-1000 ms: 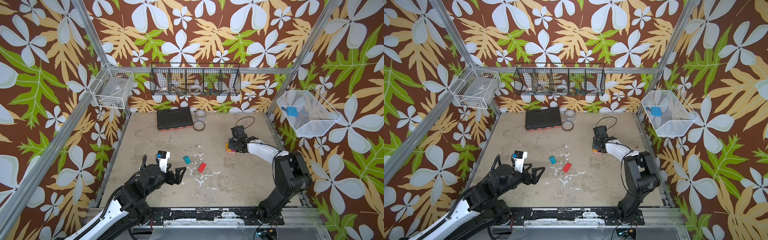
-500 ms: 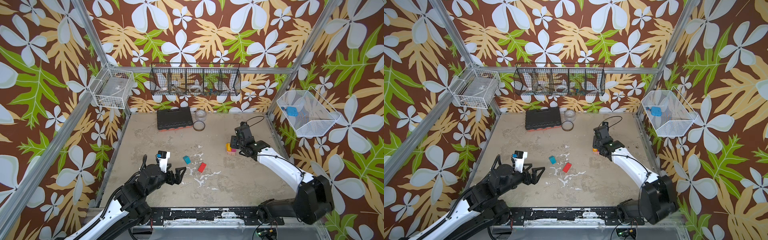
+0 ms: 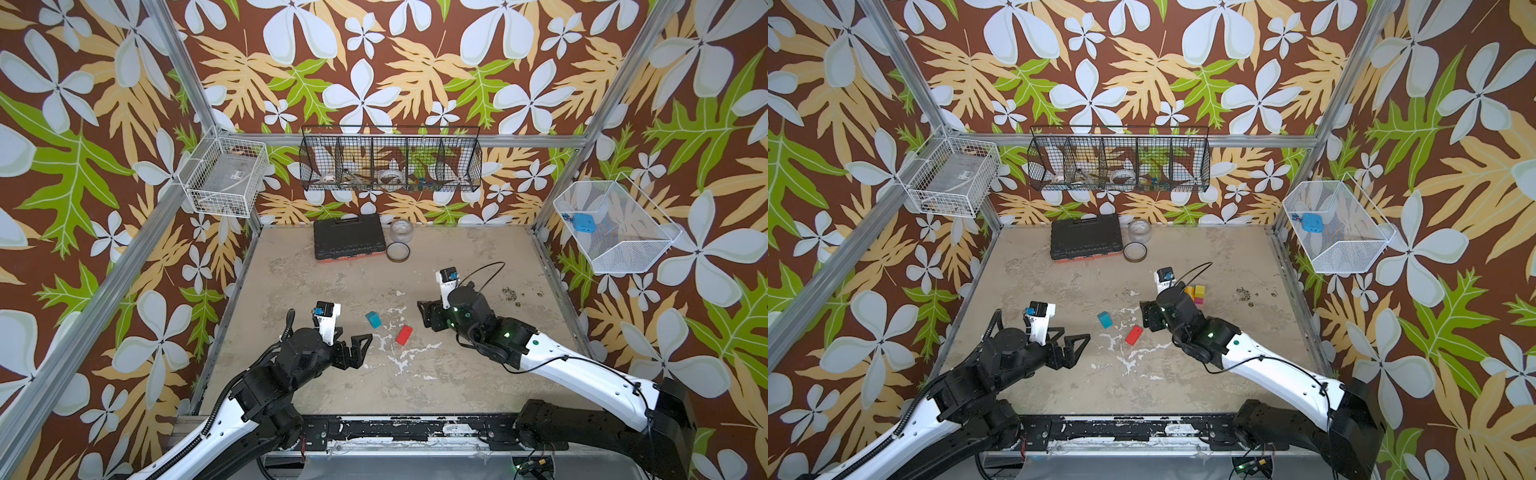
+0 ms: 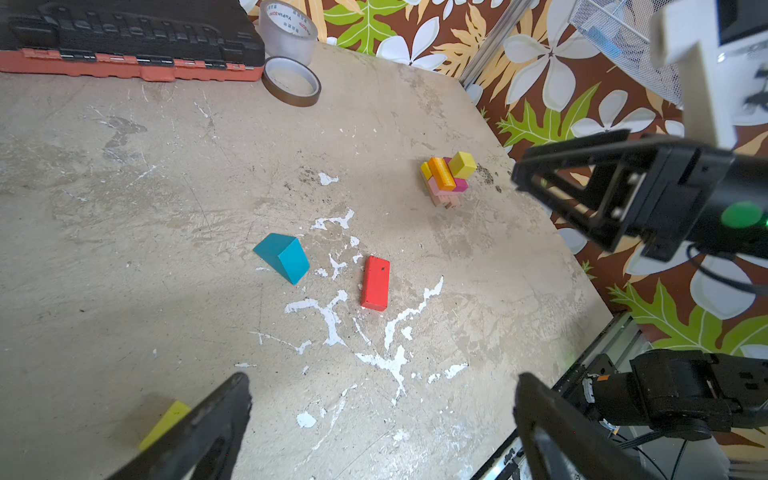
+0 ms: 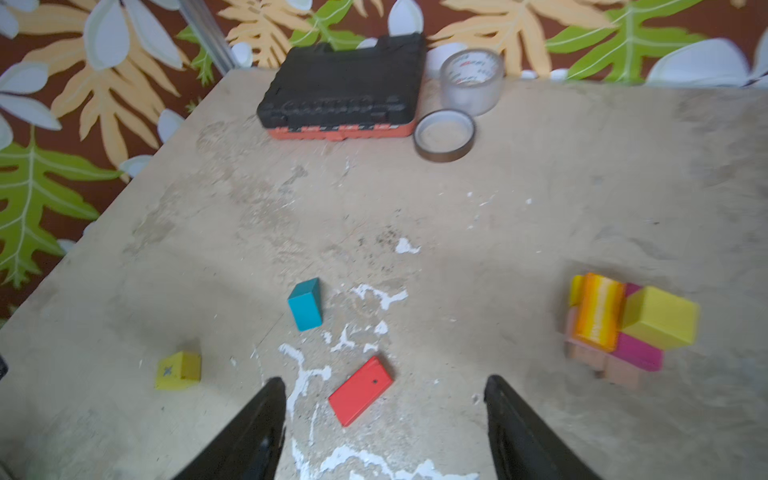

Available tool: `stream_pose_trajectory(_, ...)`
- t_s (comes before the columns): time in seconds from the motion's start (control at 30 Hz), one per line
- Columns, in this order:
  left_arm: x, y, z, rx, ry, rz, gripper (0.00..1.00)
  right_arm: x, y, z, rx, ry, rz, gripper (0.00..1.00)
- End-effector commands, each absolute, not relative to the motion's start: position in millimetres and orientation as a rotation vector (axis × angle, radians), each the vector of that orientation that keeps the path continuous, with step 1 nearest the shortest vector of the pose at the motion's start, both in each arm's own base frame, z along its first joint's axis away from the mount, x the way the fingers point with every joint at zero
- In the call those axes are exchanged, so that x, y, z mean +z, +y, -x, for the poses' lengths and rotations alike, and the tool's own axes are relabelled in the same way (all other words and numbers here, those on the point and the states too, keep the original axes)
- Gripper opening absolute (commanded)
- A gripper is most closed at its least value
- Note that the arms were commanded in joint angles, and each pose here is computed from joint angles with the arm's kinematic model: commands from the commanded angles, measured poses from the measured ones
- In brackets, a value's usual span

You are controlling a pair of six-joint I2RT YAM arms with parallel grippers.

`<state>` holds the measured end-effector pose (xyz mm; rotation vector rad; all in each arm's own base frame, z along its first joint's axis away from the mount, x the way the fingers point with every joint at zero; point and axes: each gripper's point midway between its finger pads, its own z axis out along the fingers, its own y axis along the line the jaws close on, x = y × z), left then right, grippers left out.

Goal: Build the wood block tower
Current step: 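Open and withdraw the right gripper while the left gripper nears the yellow cube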

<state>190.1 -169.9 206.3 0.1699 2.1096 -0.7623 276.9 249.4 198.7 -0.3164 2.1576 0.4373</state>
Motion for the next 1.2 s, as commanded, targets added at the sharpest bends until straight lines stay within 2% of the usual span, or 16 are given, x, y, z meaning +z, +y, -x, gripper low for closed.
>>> stream_pose_trajectory(0.0,211,-169,-192,-0.764,2.082,-0.163,1.00,191,273,-274,0.488,2.141,0.335,0.75)
stream_pose_trajectory(0.33,215,-166,-193,-0.758,2.065,-0.149,1.00,126,355,-276,0.423,2.265,0.492,0.74)
stream_pose_trajectory(0.47,217,-160,-196,-0.724,2.055,-0.121,1.00,100,390,-275,0.408,2.314,0.564,0.70)
stream_pose_trajectory(0.6,230,-145,-203,-0.647,2.013,-0.077,1.00,104,402,-276,0.461,2.302,0.571,0.68)
stream_pose_trajectory(0.77,277,-120,-211,-0.607,1.980,0.012,1.00,140,374,-274,0.466,2.211,0.479,0.71)
stream_pose_trajectory(0.9,313,-119,-203,-0.693,1.982,0.075,1.00,170,330,-264,0.453,2.143,0.386,0.73)
stream_pose_trajectory(1.07,331,-145,-205,-0.877,1.908,0.032,1.00,188,268,-248,0.397,2.104,0.269,0.78)
stream_pose_trajectory(1.17,328,-139,-214,-0.854,1.928,0.135,1.00,191,228,-235,0.392,2.067,0.189,0.88)
